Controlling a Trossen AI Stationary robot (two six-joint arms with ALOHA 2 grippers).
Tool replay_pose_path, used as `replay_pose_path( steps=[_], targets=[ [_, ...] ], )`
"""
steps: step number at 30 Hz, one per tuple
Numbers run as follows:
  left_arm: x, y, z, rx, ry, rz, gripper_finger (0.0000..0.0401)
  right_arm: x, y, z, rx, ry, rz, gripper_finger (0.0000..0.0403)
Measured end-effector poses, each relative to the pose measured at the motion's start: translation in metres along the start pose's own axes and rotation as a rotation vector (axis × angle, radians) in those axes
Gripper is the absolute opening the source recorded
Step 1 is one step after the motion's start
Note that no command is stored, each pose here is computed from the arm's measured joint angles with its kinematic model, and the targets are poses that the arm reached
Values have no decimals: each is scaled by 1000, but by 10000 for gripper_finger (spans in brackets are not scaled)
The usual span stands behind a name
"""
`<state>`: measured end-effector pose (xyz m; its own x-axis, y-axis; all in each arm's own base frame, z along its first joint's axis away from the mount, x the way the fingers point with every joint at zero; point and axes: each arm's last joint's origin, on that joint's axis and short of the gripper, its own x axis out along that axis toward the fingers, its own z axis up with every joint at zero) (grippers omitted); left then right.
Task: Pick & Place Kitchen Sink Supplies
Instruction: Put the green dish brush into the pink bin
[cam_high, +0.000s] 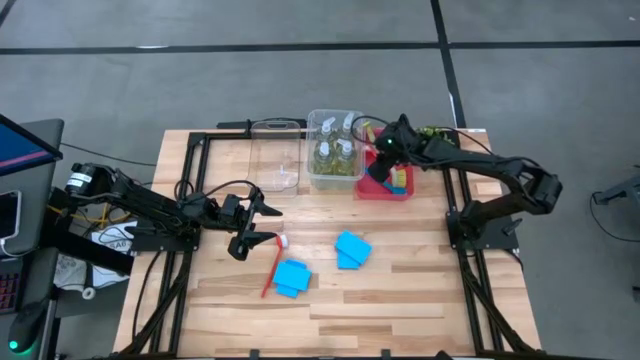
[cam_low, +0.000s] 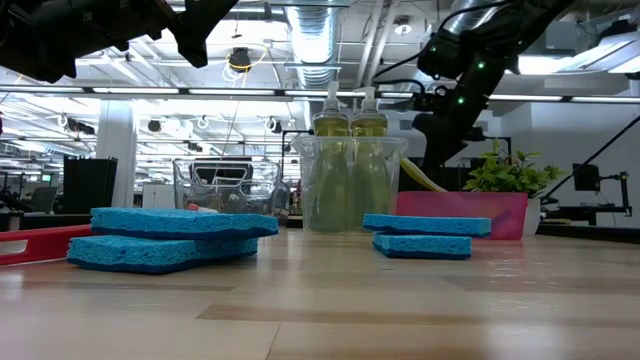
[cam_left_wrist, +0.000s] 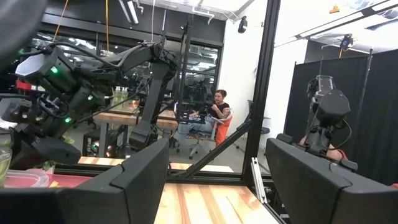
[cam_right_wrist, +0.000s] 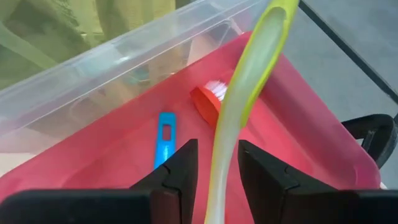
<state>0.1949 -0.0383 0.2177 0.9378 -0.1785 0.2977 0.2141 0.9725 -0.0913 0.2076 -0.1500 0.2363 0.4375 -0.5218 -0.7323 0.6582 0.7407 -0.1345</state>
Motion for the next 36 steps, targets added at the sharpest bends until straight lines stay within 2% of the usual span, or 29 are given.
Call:
replay_pose_path(
  steps=[17,24,31,36],
  targets=[
    [0,0,0,0,0,0,269,11,-4,4,21,-30,11,107],
    [0,0,0,0,0,0,269,23,-11,5,36,-28,-37,107],
    [0,0,0,0,-1,1,269,15,-14,7,49,-57,-148,107],
    [0,0,0,0,-1,0,269,13,-11,8,45,-66,-139,107]
  ],
)
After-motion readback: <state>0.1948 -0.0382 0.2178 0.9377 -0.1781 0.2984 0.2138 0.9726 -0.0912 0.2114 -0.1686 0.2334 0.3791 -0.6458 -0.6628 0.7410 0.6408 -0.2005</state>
